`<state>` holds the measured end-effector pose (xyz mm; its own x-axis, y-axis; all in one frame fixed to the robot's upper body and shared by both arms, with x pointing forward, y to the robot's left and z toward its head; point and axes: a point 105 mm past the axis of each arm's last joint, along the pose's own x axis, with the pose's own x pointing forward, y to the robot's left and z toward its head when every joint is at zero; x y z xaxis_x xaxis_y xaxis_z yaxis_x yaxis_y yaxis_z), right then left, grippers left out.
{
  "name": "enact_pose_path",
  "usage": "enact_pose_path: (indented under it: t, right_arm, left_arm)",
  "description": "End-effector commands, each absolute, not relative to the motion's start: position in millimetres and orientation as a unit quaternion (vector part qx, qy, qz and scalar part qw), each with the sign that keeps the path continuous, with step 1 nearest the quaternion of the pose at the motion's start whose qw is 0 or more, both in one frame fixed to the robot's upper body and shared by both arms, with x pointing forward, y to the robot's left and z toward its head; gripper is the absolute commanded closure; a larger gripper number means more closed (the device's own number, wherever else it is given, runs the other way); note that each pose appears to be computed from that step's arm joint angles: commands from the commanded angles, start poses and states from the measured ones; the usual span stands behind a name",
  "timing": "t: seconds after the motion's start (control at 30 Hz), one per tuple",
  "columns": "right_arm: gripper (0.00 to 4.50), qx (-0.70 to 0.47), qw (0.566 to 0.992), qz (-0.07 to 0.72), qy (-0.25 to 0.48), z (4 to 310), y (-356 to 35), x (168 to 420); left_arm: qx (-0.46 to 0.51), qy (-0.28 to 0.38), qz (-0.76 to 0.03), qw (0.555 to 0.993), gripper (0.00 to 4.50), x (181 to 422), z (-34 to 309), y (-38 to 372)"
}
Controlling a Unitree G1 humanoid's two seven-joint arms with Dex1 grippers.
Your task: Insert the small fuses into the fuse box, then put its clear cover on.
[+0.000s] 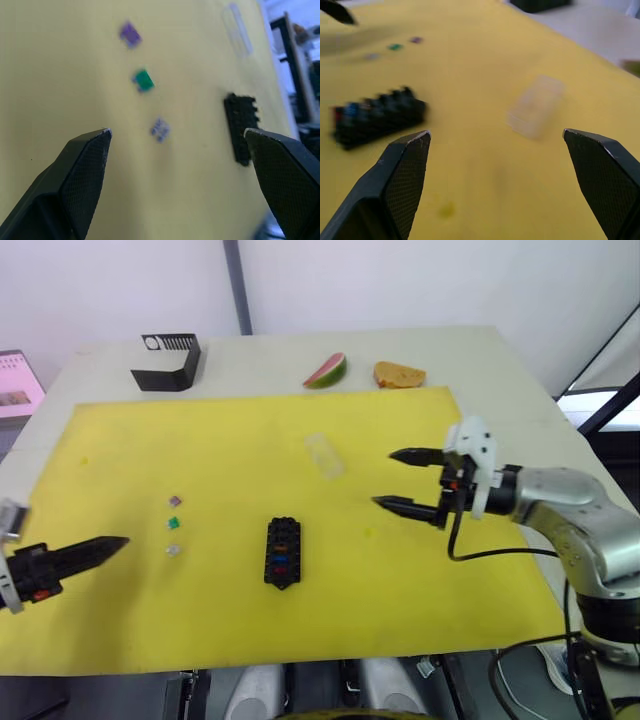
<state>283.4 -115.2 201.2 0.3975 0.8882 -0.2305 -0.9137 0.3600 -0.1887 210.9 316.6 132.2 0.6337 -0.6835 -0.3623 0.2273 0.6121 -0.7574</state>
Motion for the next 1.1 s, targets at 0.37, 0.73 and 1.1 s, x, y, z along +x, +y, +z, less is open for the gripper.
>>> enact_pose_path:
  t: [0.37,0.73,1.1]
  right_arm:
    - [0.04,-0.165,0.728,0.665,-0.023,219.4,-36.4,266.8]
    - [0.04,-0.176,0.72,0.671,-0.015,216.4,-35.4,266.8]
    - [0.04,-0.178,0.719,0.672,-0.017,216.8,-30.9,271.3]
  left_arm:
    - [-0.469,0.375,-0.273,0.752,0.0,228.9,104.6,283.7]
    - [-0.494,0.356,-0.298,0.735,0.0,239.9,100.9,265.7]
    - [-0.498,0.348,-0.297,0.737,0.0,252.2,96.3,254.6]
